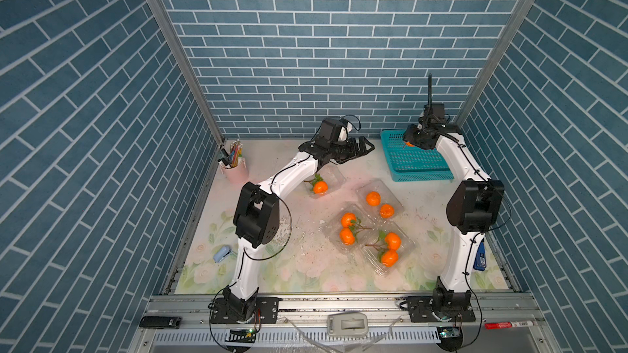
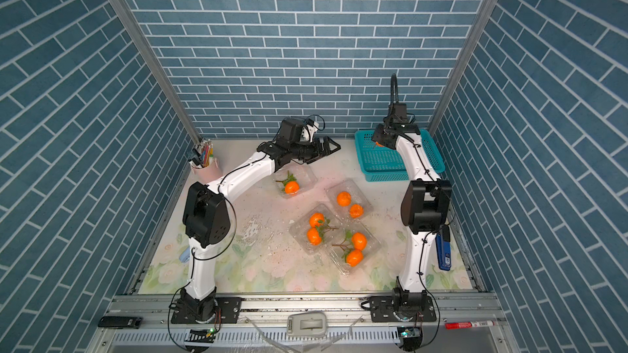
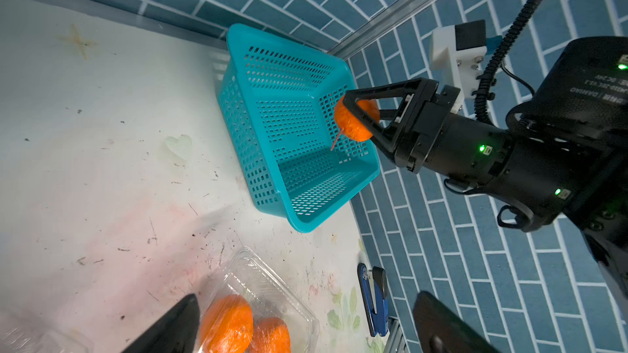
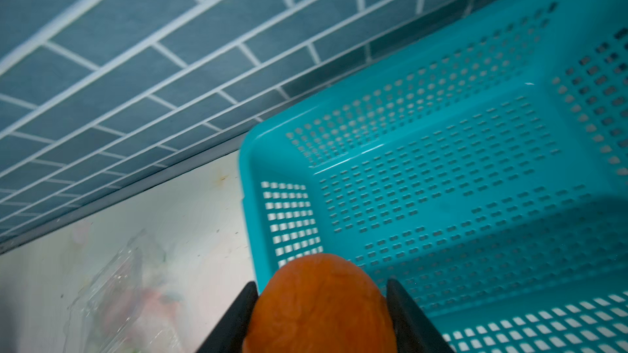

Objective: Take oranges out of containers
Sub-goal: Place the orange in the basket.

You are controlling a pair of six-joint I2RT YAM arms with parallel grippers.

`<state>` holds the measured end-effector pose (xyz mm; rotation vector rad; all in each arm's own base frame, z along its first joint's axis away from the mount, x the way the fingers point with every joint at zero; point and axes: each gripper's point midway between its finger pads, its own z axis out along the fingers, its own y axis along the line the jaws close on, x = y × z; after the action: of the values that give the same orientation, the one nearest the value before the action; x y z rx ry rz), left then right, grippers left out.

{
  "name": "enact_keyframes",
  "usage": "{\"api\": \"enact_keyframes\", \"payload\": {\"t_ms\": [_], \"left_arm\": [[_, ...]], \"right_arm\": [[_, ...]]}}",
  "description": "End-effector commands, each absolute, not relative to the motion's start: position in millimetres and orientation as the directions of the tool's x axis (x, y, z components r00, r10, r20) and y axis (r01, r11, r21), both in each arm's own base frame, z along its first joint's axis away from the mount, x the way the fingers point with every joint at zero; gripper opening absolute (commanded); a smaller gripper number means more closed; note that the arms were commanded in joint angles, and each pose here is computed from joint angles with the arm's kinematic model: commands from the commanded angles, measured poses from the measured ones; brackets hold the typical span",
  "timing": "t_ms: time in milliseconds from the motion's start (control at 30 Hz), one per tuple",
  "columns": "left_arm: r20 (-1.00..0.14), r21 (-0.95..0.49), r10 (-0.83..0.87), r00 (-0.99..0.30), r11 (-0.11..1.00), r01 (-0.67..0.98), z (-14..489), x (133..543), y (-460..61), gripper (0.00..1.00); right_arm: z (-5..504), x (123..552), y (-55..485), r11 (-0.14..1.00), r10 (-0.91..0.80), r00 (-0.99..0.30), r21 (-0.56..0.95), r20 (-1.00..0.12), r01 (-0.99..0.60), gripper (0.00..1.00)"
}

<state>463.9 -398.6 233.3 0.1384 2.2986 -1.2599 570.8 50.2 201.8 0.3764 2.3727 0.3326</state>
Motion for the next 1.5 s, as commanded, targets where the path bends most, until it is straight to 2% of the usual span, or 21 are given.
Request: {"api": "enact_keyframes", "payload": {"t_ms": [0, 100, 333, 467, 767, 833, 933, 1100, 1267, 1467], "left_arm": [[-0.466, -0.749, -0.123, -0.876, 0.581, 0.317, 220, 463, -402, 0.99], [-0.455, -0.743, -0.121, -0.882, 0.598, 0.301, 210, 463, -400, 0.99], [-0.433, -0.735, -0.123, -0.893, 0.622, 0.271, 194, 465, -389, 0.99], [-0.416, -0.734, -0.127, -0.901, 0.631, 0.25, 185, 465, -381, 0.99], [-0.431, -0.728, -0.157, -0.888, 0.642, 0.24, 196, 469, -355, 0.99], [-0.44, -0.724, -0.161, -0.883, 0.645, 0.243, 201, 468, -349, 0.99], [-0.447, -0.721, -0.172, -0.878, 0.651, 0.239, 209, 467, -338, 0.99], [-0.488, -0.694, -0.204, -0.849, 0.681, 0.235, 227, 461, -307, 0.99], [-0.494, -0.69, -0.282, -0.822, 0.702, 0.174, 230, 453, -256, 0.99], [-0.415, -0.752, -0.413, -0.81, 0.658, 0.05, 203, 437, -201, 0.99]], "right_arm": [[176, 584, 52, 0.887, 0.42, -0.722, 0.416, -0.55, 0.199, 0.49], [143, 594, 52, 0.88, 0.43, -0.745, 0.424, -0.511, 0.217, 0.49], [102, 613, 61, 0.857, 0.455, -0.759, 0.461, -0.466, 0.23, 0.5], [86, 616, 63, 0.856, 0.451, -0.773, 0.461, -0.447, 0.233, 0.55], [128, 614, 60, 0.885, 0.405, -0.756, 0.428, -0.514, 0.183, 0.74], [139, 612, 60, 0.894, 0.388, -0.755, 0.416, -0.529, 0.168, 0.83], [153, 607, 62, 0.909, 0.356, -0.757, 0.389, -0.548, 0.146, 0.85], [202, 584, 111, 0.936, 0.228, -0.732, 0.353, -0.642, -0.019, 0.91], [237, 543, 191, 0.912, 0.084, -0.687, 0.333, -0.722, -0.239, 0.92], [230, 490, 284, 0.833, -0.051, -0.687, 0.348, -0.725, -0.43, 0.92]]}}
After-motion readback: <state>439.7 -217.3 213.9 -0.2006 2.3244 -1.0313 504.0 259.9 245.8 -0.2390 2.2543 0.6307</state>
